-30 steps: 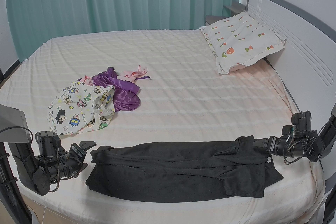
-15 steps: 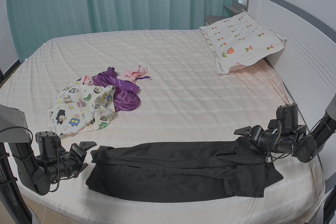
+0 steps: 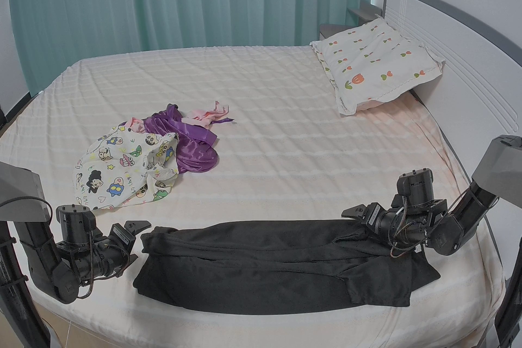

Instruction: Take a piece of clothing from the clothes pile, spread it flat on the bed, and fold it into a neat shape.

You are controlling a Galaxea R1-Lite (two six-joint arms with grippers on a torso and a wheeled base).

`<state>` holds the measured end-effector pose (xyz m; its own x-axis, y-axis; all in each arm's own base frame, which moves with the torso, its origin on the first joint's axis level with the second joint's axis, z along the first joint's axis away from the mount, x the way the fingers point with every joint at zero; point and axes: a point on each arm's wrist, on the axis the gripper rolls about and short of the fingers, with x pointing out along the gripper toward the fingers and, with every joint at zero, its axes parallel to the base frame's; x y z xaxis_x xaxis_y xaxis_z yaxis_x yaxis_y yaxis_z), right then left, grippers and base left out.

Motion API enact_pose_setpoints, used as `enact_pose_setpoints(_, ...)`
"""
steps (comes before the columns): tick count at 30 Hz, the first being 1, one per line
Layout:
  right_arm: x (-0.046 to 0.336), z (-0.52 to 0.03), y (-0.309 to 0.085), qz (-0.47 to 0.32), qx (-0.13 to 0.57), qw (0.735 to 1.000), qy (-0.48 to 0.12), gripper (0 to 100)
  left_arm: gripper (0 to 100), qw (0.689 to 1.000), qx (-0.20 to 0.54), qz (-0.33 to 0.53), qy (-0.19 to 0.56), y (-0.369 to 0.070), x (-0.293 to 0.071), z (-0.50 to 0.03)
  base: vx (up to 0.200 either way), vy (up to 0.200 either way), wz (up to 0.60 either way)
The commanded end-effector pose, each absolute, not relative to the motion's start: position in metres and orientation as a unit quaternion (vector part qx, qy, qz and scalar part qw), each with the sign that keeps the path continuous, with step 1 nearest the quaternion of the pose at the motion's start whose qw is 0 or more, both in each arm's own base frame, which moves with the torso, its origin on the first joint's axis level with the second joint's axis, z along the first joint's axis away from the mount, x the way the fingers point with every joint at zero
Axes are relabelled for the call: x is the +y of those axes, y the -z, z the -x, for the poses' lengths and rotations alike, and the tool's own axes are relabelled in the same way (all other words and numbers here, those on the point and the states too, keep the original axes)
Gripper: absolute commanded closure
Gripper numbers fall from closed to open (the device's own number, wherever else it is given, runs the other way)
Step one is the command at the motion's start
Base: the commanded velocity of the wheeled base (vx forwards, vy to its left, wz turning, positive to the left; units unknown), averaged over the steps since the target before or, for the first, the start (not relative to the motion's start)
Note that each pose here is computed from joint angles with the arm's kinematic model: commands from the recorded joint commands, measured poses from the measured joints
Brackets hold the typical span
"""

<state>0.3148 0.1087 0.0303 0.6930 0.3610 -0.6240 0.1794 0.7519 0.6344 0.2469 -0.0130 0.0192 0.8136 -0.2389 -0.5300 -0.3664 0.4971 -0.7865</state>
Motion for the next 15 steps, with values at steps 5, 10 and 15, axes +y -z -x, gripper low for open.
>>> enact_pose_setpoints(5, 0.122, -0.318, -0.022, -0.363, 0.4, 0.84, -0.055, 0, 0, 0.81, 0.306, 0.5, -0.04, -0.018, -0.013, -0.247, 0.0, 0.0, 0.0)
enact_pose_setpoints(10, 0.124, -0.317, -0.031, -0.372, 0.39, 0.84, -0.062, 0, 0, 0.81, 0.305, 0.5, -0.04, -0.018, -0.013, -0.247, 0.0, 0.0, 0.0)
enact_pose_setpoints(15, 0.124, -0.321, -0.038, -0.404, 0.354, 0.84, -0.074, 0, 0, 0.81, 0.306, 0.5, -0.04, -0.018, -0.013, -0.247, 0.0, 0.0, 0.0)
